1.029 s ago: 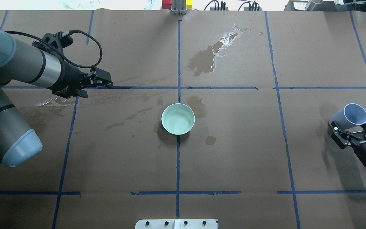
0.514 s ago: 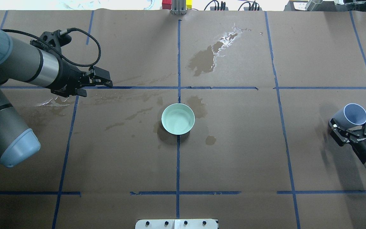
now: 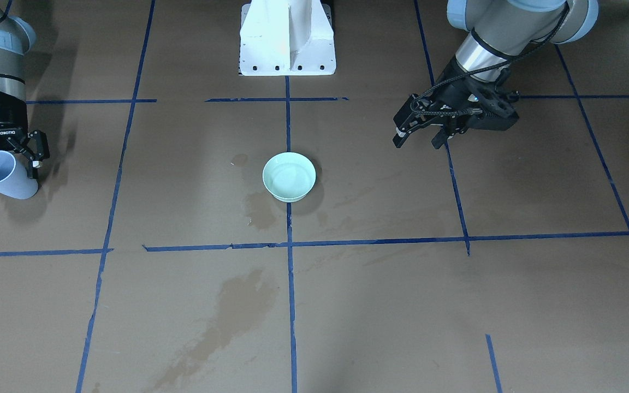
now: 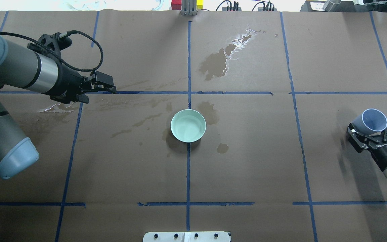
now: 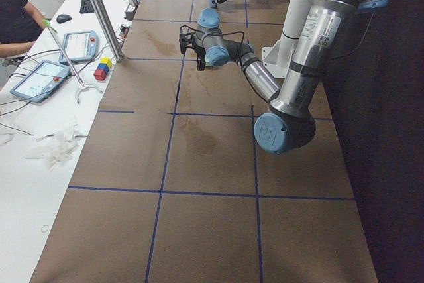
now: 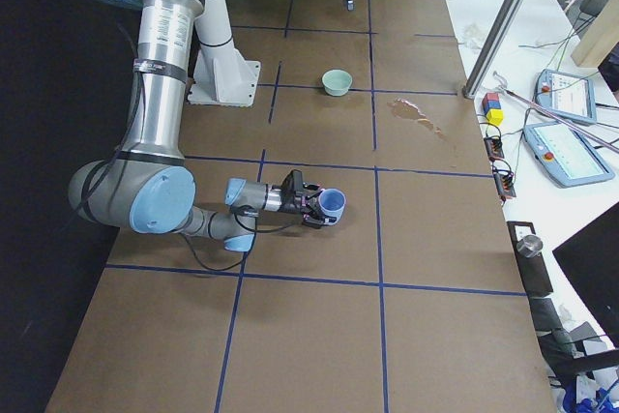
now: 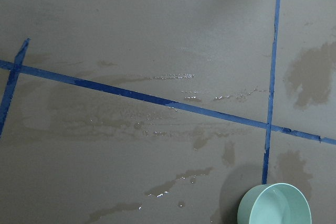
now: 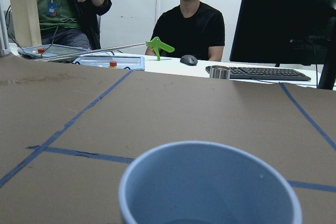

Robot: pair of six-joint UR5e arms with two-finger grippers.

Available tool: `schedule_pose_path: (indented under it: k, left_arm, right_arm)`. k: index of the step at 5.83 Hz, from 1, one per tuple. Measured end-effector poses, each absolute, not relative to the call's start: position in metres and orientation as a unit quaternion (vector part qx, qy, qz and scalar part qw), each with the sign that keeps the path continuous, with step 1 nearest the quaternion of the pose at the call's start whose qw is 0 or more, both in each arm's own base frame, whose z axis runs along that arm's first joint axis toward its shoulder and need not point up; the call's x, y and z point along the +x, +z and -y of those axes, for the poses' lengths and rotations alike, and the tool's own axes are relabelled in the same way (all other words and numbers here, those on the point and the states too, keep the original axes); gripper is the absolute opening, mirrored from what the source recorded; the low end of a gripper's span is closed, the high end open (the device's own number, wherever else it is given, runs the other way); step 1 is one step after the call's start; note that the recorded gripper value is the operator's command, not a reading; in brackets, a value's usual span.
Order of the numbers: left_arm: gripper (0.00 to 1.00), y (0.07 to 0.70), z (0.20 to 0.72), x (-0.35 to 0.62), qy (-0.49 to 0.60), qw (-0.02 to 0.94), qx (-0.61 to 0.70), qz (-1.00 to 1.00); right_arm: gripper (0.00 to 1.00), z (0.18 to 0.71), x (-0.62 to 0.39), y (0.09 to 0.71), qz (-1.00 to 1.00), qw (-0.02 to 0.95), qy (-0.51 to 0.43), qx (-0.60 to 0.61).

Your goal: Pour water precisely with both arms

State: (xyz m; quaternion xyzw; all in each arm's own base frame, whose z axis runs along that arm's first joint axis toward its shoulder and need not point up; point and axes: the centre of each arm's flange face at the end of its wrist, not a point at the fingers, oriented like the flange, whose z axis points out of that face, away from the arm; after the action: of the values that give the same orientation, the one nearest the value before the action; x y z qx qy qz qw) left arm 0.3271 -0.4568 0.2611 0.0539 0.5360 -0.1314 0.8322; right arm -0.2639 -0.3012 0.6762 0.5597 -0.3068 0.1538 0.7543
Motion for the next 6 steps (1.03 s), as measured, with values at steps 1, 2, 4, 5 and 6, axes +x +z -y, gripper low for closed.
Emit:
schedule_pose_path:
  k: [1,2,4,5,6]
  left_arm:
    - [1.0,0.261,0.457,0.327,-0.131,0.832,0.054,-0.536]
    - [1.0,0.261,0.457,0.327,-0.132,0.832,0.054,-0.536]
    - [1.0,0.262,0.457,0.327,-0.132,0.833,0.053,-0.535]
    - [1.0,0.265,0.457,0.327,-0.133,0.833,0.052,-0.534]
    - [1.0,0.268,0.456,0.326,-0.134,0.835,0.051,-0.532]
  right_arm:
    - [0.32,0.303,-0.265,0.675,0.308,0.753,0.157,0.561]
    - [0.3,0.307,-0.266,0.671,0.306,0.75,0.16,0.564]
    - [0.14,0.328,-0.282,0.63,0.294,0.734,0.149,0.594]
    - [0.14,0.336,-0.296,0.602,0.294,0.73,0.131,0.603]
    - [0.15,0.34,-0.314,0.565,0.309,0.728,0.11,0.602]
